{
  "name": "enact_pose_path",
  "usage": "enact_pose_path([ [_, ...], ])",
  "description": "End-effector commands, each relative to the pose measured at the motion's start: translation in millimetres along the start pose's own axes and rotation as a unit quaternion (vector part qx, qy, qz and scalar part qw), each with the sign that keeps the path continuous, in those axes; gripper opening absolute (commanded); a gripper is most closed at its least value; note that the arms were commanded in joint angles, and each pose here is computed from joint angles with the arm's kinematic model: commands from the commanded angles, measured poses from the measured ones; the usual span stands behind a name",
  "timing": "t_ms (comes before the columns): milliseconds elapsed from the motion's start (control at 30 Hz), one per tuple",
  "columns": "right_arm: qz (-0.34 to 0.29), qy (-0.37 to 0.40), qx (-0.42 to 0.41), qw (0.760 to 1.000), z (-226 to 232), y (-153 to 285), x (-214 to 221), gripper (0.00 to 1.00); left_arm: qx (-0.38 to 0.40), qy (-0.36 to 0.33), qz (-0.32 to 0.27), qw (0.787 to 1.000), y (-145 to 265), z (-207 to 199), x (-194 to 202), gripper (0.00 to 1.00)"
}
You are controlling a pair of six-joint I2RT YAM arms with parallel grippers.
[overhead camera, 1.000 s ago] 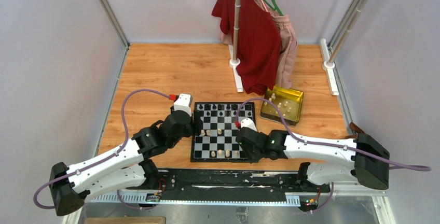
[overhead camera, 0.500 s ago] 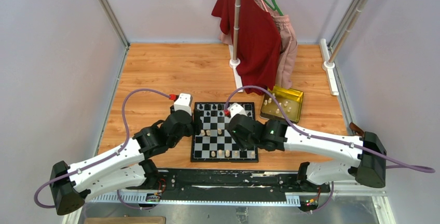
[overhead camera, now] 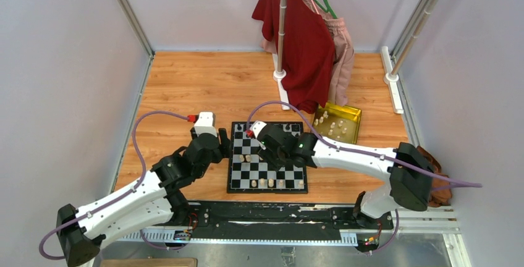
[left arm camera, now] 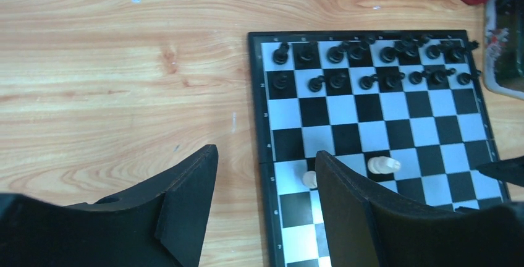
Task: Set up the chess pieces on the board
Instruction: Pick up the chess piece from the chessboard.
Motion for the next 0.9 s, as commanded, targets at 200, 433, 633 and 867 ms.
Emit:
enact_pose_path([
  [200, -0.028, 0.027, -0.057, 0.998, 2, -31, -30, 0.43, -0.003, 0.059, -0.009, 0.998, -7, 14, 4, 0.64],
  [433, -0.024, 0.020, -0.076, 0.997, 3, -44, -35, 0.41, -0.004, 0.062, -0.007, 0.998, -9, 16, 4, 0.64],
  [633, -0.019, 0.032, -0.085, 0.996, 2, -54, -38, 0.39, -0.004, 0.063, -0.005, 0.998, -11, 17, 4, 0.64],
  [867, -0.009, 0.026, -0.088, 0.996, 0, -64, -38, 0.32, -0.006, 0.063, -0.005, 0.998, -11, 19, 5, 0.64],
])
Point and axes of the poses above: each gripper's point midway between its finger pads, its own y axis back along the fingers, its own z axis along the line the jaws close on, x = y × z, the point moved 7 cm from there along y, back along the fingers, and after that the axes turned 4 degrees about -y, right-handed, at the moved point
